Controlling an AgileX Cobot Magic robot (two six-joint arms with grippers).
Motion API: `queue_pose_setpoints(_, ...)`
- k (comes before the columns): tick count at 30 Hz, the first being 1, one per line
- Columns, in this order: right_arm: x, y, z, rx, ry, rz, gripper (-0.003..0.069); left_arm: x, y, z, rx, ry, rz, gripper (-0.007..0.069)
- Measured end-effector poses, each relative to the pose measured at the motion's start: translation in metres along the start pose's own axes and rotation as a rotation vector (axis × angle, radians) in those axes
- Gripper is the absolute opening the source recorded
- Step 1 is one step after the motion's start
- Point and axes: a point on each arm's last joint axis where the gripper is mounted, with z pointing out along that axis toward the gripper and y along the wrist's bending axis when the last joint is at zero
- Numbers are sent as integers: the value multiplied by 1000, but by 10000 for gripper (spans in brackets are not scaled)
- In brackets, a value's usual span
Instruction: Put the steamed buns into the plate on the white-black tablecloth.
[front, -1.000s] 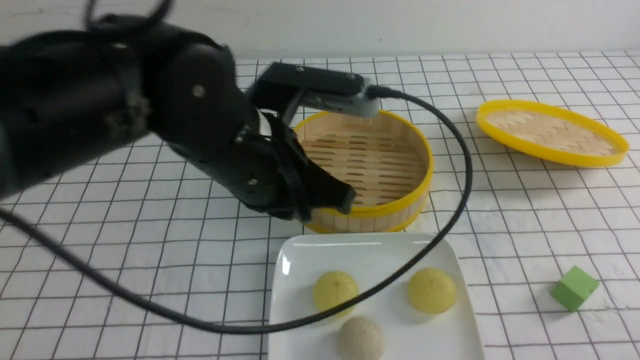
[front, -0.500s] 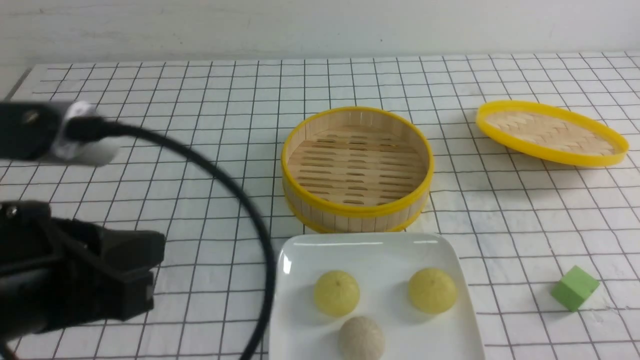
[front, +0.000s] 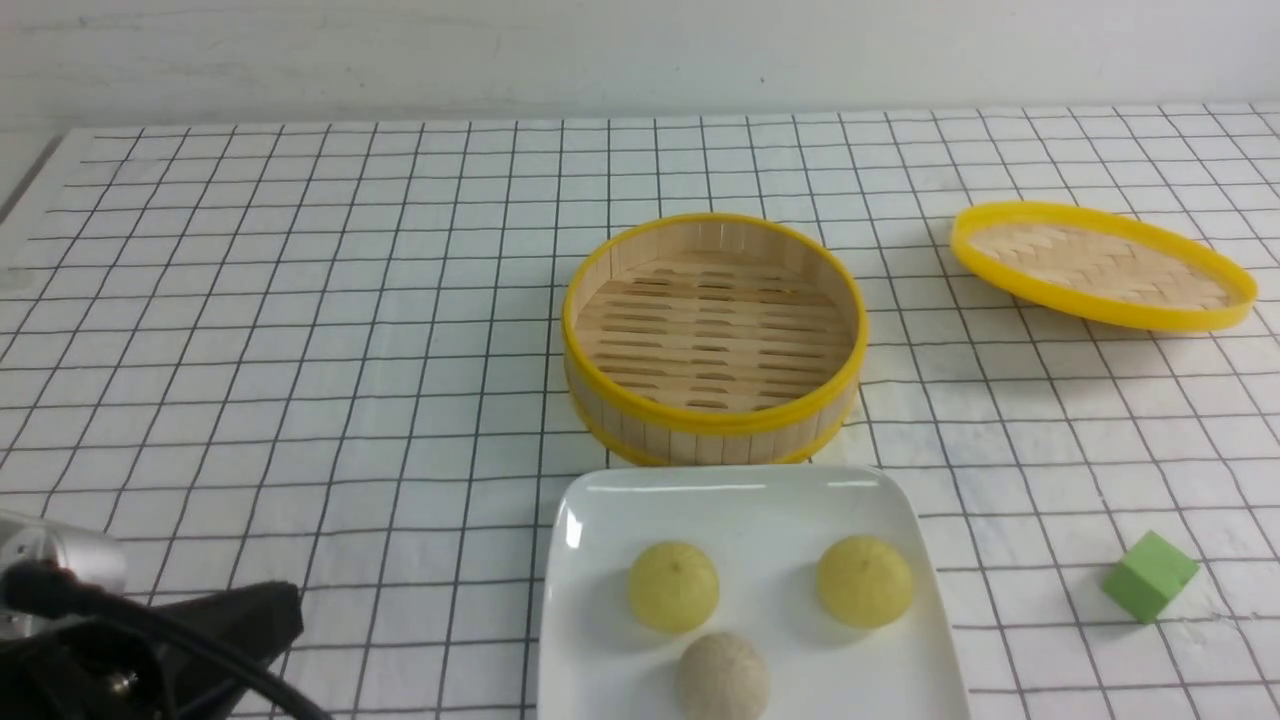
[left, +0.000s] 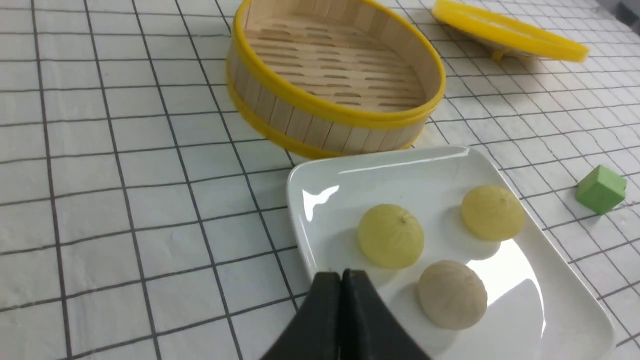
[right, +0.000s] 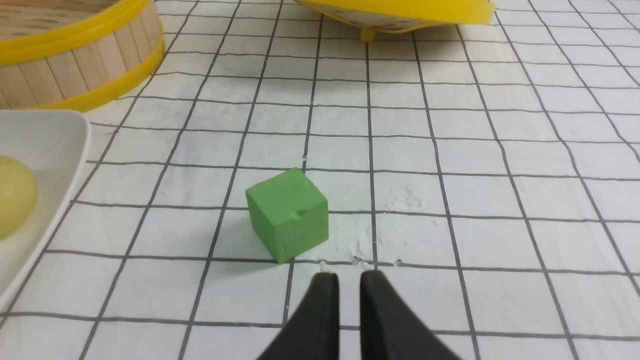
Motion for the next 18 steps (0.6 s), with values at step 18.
queue_pose_setpoints(18, 0, 0, 0, 0, 0, -2, 116, 86, 62, -8, -482, -266, 49, 38)
